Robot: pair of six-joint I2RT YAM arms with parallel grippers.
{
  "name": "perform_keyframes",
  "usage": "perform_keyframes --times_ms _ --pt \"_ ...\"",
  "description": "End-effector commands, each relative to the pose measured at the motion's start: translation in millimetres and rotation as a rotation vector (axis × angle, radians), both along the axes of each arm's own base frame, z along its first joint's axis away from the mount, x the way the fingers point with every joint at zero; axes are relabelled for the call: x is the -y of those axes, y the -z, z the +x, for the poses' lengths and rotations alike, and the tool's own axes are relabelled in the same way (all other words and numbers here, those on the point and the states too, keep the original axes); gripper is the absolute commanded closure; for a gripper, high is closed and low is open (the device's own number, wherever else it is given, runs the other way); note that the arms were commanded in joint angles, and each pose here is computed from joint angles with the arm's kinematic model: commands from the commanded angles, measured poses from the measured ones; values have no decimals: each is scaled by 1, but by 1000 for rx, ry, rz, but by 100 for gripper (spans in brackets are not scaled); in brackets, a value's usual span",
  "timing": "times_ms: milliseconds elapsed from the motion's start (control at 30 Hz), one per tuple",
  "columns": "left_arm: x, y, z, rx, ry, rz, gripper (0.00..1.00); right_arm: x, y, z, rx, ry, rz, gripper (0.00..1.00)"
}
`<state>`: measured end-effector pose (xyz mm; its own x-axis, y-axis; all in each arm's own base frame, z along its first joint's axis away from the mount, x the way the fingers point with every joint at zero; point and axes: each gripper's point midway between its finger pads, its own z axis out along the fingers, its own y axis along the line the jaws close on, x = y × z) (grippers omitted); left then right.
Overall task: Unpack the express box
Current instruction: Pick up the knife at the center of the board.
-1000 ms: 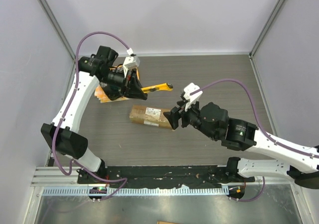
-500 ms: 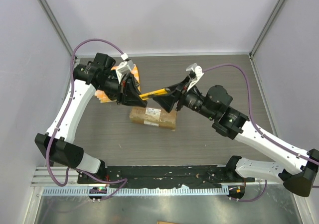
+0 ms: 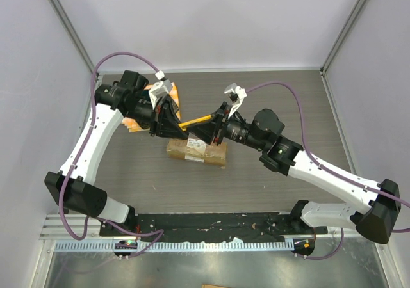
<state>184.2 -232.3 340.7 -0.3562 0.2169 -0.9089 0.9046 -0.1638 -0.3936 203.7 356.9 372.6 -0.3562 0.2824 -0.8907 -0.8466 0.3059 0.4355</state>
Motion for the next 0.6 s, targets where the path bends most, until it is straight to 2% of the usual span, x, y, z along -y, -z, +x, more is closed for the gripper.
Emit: perform_keyframes --times_ms 0,67,233,400,567 --pt "-10 -4 -44 -278 18 56 100 5 -23 -3 47 3 87 67" --pt "-10 -3 -45 -285 20 60 100 4 -22 -3 42 2 103 59" --pt "-10 -3 -46 -281 21 63 100 2 -22 2 44 15 129 57" --pt "-11 -1 -46 -282 20 69 100 1 -21 3 41 18 149 58" --pt "-10 0 -45 -291 19 72 100 -2 -19 3 27 1 170 65"
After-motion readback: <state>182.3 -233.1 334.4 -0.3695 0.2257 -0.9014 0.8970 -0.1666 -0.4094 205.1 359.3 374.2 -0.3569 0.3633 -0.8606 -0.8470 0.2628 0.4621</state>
